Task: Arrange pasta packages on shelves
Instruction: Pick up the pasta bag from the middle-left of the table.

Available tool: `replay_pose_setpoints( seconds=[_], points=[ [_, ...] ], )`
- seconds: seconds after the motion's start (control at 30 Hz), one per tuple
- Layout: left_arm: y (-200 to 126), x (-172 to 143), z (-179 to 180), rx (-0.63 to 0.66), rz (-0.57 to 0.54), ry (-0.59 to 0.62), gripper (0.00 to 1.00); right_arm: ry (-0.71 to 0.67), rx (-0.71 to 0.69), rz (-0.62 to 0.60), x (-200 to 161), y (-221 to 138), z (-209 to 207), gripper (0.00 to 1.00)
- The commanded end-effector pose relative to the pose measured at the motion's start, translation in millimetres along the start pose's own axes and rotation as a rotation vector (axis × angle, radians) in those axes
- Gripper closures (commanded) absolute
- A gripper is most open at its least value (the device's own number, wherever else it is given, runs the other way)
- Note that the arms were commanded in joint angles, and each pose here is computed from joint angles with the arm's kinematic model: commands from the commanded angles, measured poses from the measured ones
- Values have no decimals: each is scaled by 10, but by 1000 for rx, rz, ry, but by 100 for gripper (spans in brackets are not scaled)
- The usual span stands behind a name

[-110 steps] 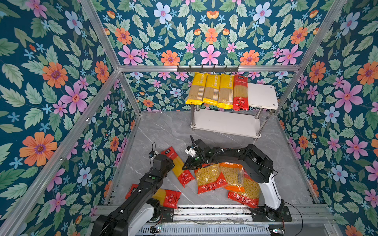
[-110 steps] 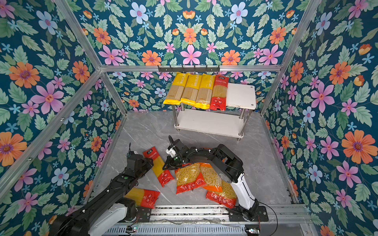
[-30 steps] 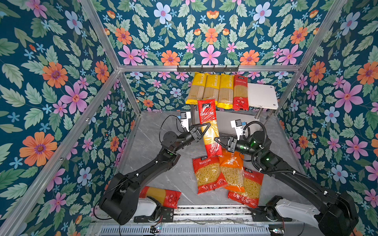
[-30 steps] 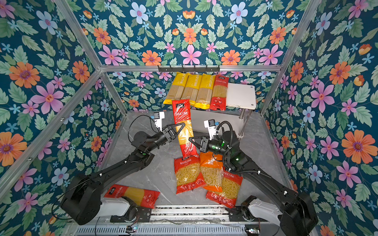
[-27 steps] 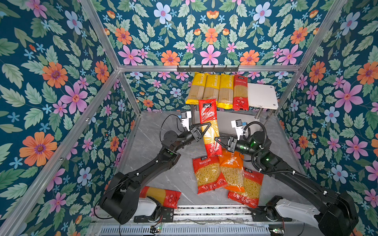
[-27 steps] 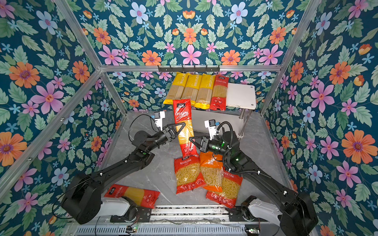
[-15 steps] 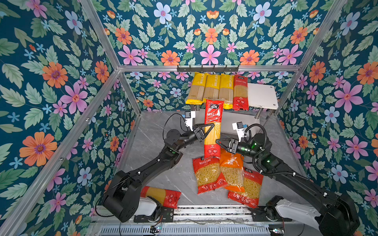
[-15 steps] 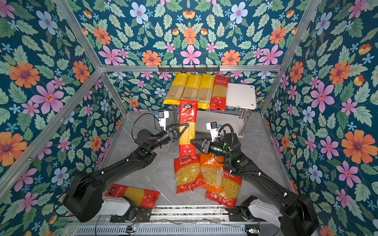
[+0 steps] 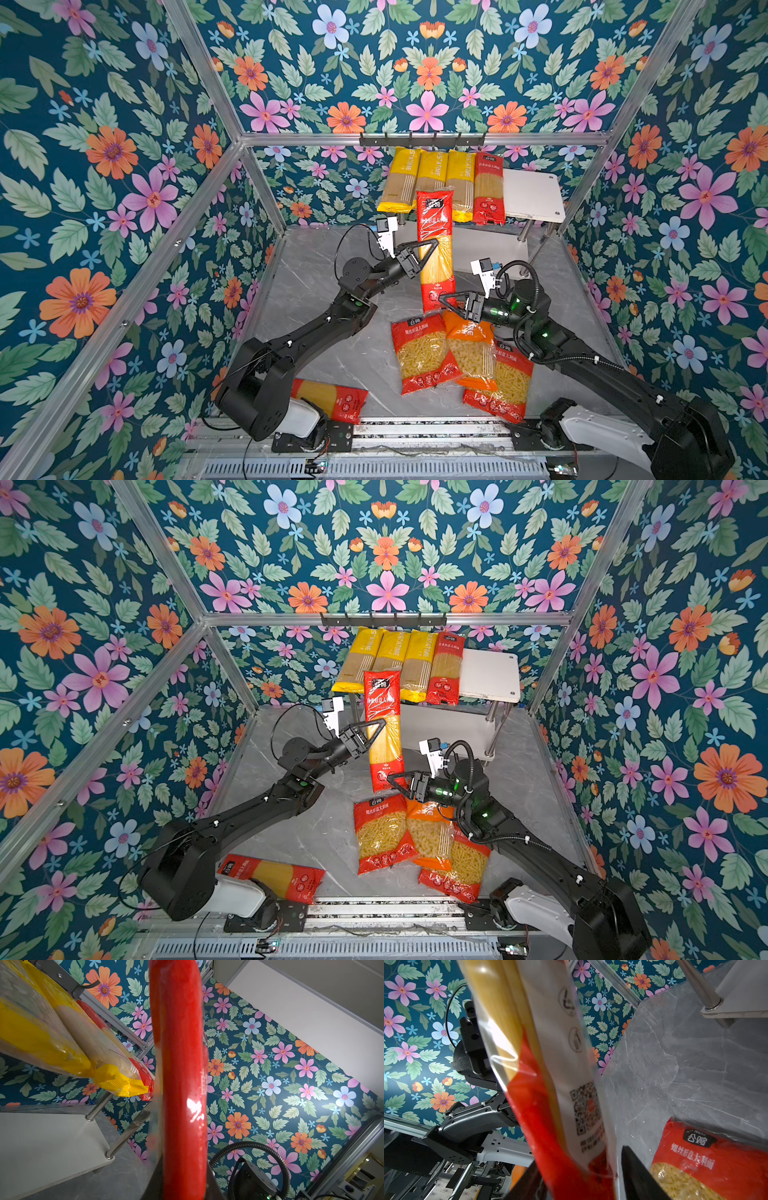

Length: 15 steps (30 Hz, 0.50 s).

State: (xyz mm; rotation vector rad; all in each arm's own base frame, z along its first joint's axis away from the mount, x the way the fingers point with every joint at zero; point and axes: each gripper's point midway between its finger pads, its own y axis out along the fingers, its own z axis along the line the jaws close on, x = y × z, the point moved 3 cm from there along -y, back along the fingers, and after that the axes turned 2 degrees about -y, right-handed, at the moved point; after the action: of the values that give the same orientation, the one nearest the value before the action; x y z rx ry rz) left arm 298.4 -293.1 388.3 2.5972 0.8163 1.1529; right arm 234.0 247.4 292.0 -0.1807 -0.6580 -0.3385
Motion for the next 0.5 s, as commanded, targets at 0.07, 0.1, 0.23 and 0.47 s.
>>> replay_pose_setpoints(
  seconds=[0.07, 0.1, 0.23, 0.47],
  points=[
    [33, 254, -306, -121, -123, 42, 95, -45, 121, -73, 216, 9, 227, 56],
    [40, 262, -307, -123, -126, 41, 95, -42, 128, -78, 232, 15, 234, 59],
    [59, 262, -292, -121, -127, 34, 93, -40, 152, -107, 313, 0, 274, 76],
    [77, 252, -270, -107, -116, 30, 72, -52, 184, -141, 501, -83, 374, 91]
  ],
)
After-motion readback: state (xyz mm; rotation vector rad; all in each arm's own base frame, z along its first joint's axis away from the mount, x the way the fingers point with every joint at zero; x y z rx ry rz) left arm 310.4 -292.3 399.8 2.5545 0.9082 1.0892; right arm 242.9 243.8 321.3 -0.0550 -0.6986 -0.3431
